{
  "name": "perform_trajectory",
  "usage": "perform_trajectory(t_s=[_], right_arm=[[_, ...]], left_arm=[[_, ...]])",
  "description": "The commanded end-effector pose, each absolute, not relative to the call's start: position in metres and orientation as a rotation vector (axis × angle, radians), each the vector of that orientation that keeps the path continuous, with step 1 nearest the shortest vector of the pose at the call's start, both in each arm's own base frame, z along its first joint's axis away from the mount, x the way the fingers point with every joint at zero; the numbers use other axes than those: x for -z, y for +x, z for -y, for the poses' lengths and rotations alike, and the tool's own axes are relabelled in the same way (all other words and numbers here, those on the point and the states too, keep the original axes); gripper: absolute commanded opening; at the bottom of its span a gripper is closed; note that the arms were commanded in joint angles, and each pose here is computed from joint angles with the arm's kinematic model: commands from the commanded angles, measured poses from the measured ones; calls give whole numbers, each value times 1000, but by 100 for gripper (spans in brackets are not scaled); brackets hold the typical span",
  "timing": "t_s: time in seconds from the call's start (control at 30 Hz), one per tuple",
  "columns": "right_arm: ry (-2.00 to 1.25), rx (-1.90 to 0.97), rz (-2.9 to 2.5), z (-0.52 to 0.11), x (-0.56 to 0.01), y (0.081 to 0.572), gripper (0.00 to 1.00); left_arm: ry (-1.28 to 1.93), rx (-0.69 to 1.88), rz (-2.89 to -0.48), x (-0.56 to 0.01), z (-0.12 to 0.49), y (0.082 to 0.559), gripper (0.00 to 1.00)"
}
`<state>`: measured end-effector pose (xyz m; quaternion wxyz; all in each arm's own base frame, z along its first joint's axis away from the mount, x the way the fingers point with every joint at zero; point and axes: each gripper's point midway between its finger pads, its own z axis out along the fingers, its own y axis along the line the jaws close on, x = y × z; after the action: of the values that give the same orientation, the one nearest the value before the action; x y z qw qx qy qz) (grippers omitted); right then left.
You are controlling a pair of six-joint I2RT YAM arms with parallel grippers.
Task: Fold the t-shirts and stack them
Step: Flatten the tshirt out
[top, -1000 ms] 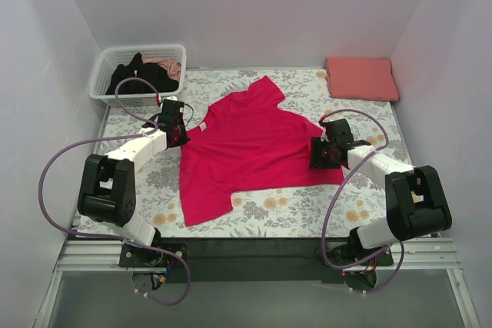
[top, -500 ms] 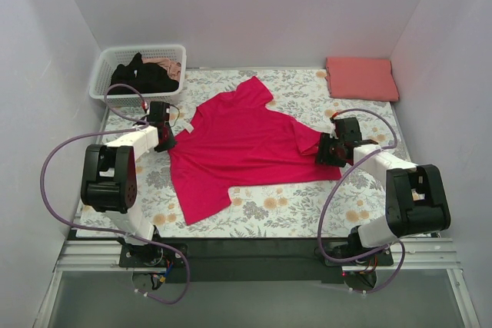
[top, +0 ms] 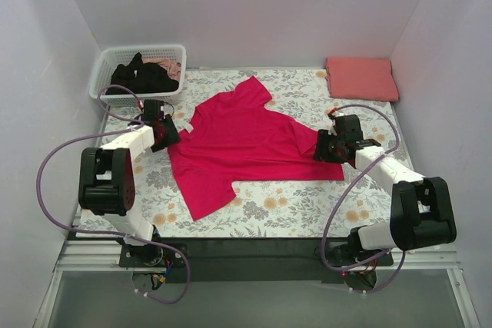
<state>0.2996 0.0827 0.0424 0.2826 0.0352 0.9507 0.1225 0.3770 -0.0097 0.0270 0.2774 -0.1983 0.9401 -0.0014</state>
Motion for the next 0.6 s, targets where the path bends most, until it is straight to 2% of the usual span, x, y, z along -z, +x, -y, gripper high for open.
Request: perform_trajectory(t_s=[0.0,0.03,0.07,0.13,0.23,0.37,0.57], right_arm=[[-87,-298,-2390,-105,-94,331,55],[-113,-232,-2373,-106,-97,335,55],[-129,-222,-2378,-109,-97,337,56],[-158,-233,-2368,-120,-103,345,56],[-180,-219,-2383,-128,-99,355,56],[-104,-99,-2402,-114,-92,377,55],[28,-145,-2429,-89,-87,397,55]], left_arm=[[-507,125,-2330,-97,20,399,53],[-501,134,-2304,-108,22,400,62],[-475,150,-2268,-124,29,398,67],[-456,157,-2247,-137,38,393,72],[-366,179,-2236,-149,66,379,72],[-221,272,-2334,-128,113,354,68],[-97,306,-2485,-84,131,332,68]])
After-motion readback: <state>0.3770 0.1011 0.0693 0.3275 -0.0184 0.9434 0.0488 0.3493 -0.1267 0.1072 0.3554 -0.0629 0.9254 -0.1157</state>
